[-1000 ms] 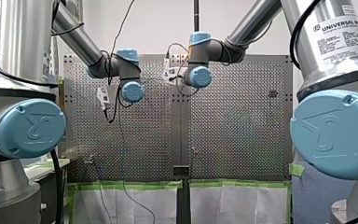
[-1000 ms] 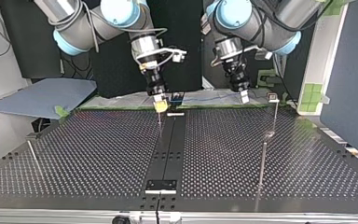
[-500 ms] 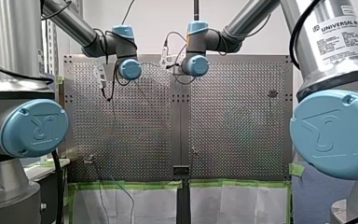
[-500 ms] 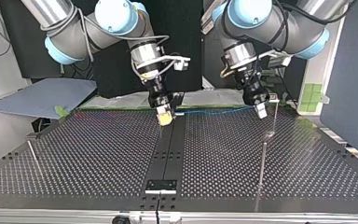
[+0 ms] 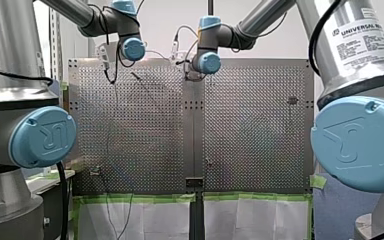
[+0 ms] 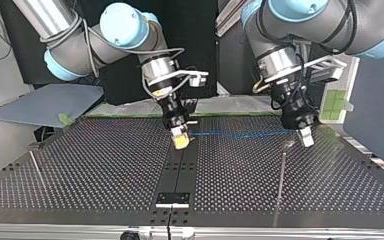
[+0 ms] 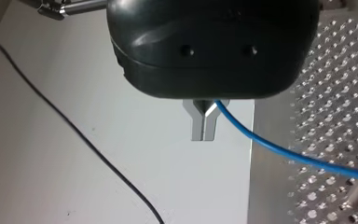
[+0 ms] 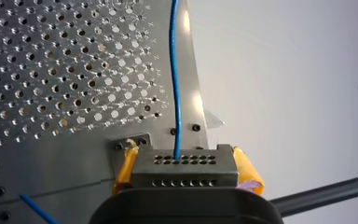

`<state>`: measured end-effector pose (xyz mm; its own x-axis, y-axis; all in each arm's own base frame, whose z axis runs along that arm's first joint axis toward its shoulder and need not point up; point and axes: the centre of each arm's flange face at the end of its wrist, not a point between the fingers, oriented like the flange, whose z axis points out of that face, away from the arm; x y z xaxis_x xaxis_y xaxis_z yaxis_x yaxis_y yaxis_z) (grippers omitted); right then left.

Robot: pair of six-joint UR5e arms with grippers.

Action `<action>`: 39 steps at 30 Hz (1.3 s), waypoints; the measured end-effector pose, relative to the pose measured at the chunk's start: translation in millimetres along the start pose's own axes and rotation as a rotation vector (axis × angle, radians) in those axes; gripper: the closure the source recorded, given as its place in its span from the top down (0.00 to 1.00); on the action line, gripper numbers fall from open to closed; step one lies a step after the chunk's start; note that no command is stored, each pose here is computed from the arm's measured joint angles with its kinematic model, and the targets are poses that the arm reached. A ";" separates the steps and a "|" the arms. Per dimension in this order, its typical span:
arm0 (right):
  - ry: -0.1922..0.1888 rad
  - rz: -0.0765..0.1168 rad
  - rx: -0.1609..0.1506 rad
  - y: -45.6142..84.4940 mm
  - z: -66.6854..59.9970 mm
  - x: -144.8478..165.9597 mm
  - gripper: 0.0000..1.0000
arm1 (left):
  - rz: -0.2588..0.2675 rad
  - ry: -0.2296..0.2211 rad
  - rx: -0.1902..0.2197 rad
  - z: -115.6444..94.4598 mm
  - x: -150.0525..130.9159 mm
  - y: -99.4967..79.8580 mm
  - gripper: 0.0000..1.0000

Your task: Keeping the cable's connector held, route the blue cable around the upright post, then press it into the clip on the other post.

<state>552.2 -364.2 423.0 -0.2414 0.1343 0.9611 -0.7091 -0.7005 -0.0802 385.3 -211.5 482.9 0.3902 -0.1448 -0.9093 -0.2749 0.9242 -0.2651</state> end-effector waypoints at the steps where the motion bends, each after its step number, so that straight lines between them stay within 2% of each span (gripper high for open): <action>1: 0.000 0.000 0.001 0.0 2.5 -1.5 0.00 | 0.004 0.002 0.001 3.1 -0.6 -0.5 0.00; 10: 0.043 0.016 0.003 0.6 24.1 15.6 0.00 | 0.060 0.043 0.009 37.8 10.1 -3.0 0.00; 15: 0.064 0.018 0.002 1.7 32.2 26.4 0.00 | 0.078 0.046 0.012 58.6 3.5 1.5 0.00; 21: 0.050 0.018 0.009 0.7 40.8 21.0 0.00 | 0.123 0.082 0.015 79.2 8.0 17.2 0.00; 27: 0.050 0.019 0.022 -2.0 49.4 16.9 0.00 | 0.177 0.165 0.012 96.1 38.2 35.8 0.00; 32: 0.040 0.019 0.030 -2.8 56.6 4.4 0.00 | 0.194 0.224 0.008 107.2 58.4 51.2 0.00; 39: 0.021 0.015 0.030 1.7 63.3 -16.0 0.00 | 0.204 0.252 0.005 124.9 71.1 69.6 0.00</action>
<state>596.9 -412.0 424.2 -0.2662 0.1379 0.9540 -0.6854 -0.7230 -0.0868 503.7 -113.3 439.9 0.0971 -0.0385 -0.9945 -0.3203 0.9449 -0.0679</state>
